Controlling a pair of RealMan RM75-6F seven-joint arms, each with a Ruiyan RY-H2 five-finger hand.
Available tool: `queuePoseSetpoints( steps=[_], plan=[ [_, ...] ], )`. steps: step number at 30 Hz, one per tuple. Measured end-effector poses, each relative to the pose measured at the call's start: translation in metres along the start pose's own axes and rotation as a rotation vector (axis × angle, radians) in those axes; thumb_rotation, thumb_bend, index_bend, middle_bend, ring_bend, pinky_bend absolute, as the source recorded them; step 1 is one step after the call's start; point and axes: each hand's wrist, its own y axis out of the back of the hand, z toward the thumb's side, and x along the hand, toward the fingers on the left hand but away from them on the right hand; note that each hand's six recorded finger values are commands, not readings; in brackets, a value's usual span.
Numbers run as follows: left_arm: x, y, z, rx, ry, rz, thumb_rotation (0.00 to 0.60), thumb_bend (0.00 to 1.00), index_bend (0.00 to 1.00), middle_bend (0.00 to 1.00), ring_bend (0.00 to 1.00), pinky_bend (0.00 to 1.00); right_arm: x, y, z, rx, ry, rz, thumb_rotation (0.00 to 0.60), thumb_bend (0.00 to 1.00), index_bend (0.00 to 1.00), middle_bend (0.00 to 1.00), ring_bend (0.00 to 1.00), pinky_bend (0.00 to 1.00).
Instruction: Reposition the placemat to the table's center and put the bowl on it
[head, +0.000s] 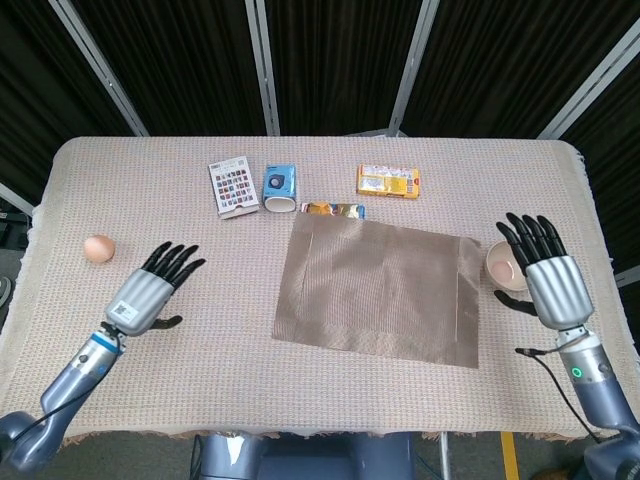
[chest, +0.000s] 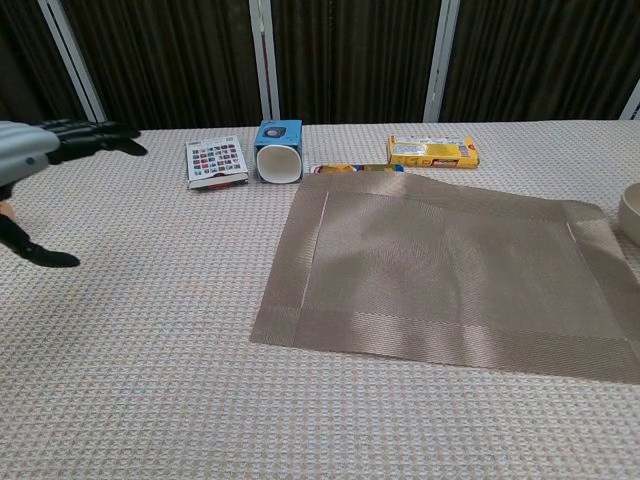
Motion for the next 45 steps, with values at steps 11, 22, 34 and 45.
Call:
queuePoseSetpoints(
  steps=[11, 22, 34, 45],
  plan=[
    [0.055, -0.046, 0.058, 0.005, -0.178, -0.071, 0.6, 0.12, 0.2, 0.0, 0.0, 0.0, 0.073, -0.002, -0.01, -0.004, -0.232, 0.107, 0.6, 0.0, 0.0, 0.0, 0.0, 0.0],
    [0.078, -0.074, 0.088, 0.025, -0.264, -0.08, 0.6, 0.18, 0.22, 0.0, 0.0, 0.0, 0.078, -0.009, -0.017, 0.0, -0.262, 0.114, 0.6, 0.0, 0.0, 0.0, 0.0, 0.0],
    [0.097, -0.085, 0.119, 0.003, -0.336, -0.05, 0.6, 0.18, 0.24, 0.0, 0.0, 0.0, 0.076, -0.003, -0.02, -0.009, -0.269, 0.09, 0.6, 0.0, 0.0, 0.0, 0.0, 0.0],
    [0.098, -0.09, 0.122, 0.031, -0.344, -0.069, 0.6, 0.18, 0.25, 0.0, 0.0, 0.0, 0.075, 0.007, -0.022, -0.024, -0.272, 0.055, 0.6, 0.0, 0.0, 0.0, 0.0, 0.0]
  ],
)
